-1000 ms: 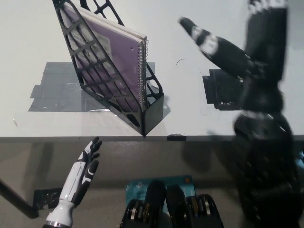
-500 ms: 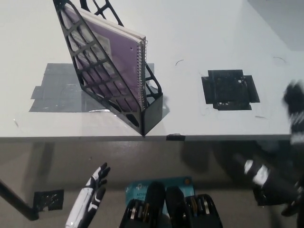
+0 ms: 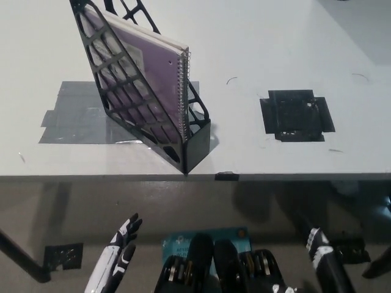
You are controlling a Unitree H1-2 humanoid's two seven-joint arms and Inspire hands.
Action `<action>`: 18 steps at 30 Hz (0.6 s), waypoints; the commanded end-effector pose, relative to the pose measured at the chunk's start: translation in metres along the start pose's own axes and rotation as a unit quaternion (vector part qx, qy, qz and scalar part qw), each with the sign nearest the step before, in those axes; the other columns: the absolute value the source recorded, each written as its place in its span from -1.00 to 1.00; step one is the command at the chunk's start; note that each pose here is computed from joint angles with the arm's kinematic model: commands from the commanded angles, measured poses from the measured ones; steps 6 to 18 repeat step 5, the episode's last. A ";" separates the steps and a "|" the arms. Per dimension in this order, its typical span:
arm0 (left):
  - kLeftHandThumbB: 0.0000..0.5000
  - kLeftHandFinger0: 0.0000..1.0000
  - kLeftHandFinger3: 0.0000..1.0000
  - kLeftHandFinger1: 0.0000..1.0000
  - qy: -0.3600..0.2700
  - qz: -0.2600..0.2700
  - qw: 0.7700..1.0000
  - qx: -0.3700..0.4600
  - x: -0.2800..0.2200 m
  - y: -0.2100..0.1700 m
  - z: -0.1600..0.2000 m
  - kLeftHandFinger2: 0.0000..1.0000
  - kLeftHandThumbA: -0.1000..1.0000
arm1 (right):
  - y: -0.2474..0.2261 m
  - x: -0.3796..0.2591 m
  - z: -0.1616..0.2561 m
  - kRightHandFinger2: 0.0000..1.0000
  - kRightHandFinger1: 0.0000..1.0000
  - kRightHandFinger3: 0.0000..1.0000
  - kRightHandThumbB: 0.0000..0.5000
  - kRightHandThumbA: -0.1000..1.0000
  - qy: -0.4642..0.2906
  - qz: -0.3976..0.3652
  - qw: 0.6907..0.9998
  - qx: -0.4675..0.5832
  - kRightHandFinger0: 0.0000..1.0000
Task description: A person hands a notebook to the robot and the robot grabs it with its right hand and places it in the magazine stand kept in the centre of the desk infront of it.
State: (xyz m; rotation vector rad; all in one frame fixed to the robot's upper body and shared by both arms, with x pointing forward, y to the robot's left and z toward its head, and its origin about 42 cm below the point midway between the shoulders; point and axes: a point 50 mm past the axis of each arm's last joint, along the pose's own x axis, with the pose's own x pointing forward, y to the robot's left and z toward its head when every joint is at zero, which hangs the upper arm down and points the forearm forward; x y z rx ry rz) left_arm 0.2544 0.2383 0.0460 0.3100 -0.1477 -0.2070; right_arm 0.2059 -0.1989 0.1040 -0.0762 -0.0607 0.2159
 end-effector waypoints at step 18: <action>1.00 1.00 1.00 1.00 -0.019 0.019 1.000 -0.011 0.004 0.007 0.003 1.00 1.00 | 0.009 0.007 -0.014 1.00 1.00 1.00 0.20 1.00 0.024 0.060 0.998 0.021 1.00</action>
